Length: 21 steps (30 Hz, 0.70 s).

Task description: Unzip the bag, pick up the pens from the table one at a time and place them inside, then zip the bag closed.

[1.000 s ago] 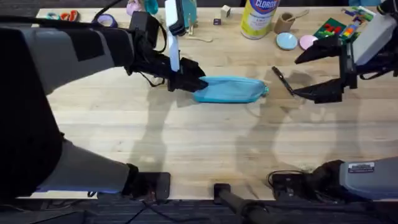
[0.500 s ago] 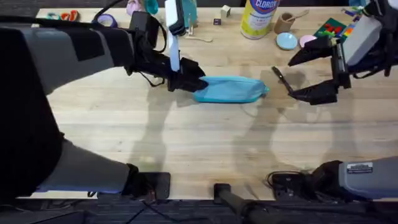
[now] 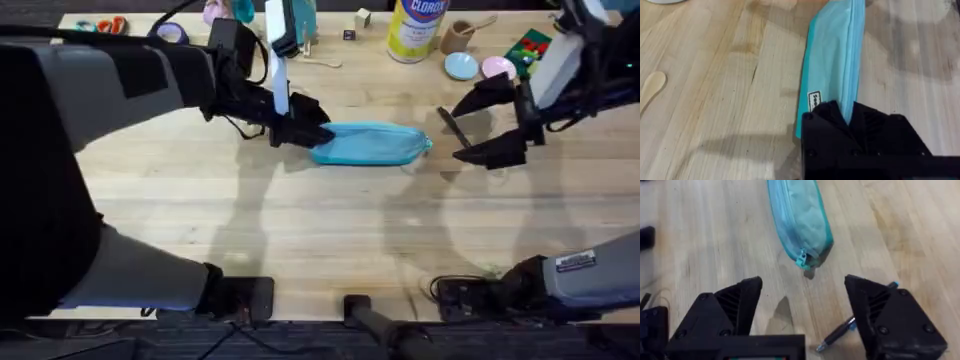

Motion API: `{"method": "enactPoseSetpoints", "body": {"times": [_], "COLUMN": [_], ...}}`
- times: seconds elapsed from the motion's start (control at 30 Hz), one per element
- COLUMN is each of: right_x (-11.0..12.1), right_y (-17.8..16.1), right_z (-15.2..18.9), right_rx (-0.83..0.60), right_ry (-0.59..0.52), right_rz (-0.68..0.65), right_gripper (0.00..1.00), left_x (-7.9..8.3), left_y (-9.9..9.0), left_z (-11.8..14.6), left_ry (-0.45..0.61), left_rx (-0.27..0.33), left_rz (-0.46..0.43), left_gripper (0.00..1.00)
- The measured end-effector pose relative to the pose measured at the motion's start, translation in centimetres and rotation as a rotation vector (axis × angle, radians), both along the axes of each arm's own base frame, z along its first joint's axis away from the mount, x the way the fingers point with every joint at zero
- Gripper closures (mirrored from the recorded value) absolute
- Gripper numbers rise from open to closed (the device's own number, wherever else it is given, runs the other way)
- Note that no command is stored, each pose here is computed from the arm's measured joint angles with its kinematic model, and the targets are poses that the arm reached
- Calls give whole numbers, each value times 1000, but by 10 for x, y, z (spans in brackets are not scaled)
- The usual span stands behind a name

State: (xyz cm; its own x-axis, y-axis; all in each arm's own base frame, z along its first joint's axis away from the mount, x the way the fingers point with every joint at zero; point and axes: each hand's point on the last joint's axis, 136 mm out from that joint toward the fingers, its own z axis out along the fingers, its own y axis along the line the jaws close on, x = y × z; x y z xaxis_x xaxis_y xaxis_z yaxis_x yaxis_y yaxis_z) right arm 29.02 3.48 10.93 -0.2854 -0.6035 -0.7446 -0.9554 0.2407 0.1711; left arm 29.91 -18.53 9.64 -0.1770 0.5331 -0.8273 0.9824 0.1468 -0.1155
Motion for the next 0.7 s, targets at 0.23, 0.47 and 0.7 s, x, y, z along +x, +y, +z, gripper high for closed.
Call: {"method": "enactPoseSetpoints", "body": {"times": [0.23, 0.47, 0.7], "right_x": [3, 7, 9], "right_y": [9, 19, 30], "right_z": [-15, -32, -39], "right_rx": [14, 21, 19], "right_ry": [27, 62, 74], "right_rz": [32, 52, 76], "right_gripper": [4, 5, 5], "left_x": [0, 0, 0], "left_y": [0, 0, 0], "left_z": [0, 0, 0], "left_ry": [0, 0, 0], "left_rx": [0, 0, 0], "left_rz": [0, 0, 0], "left_gripper": [959, 959, 959]}}
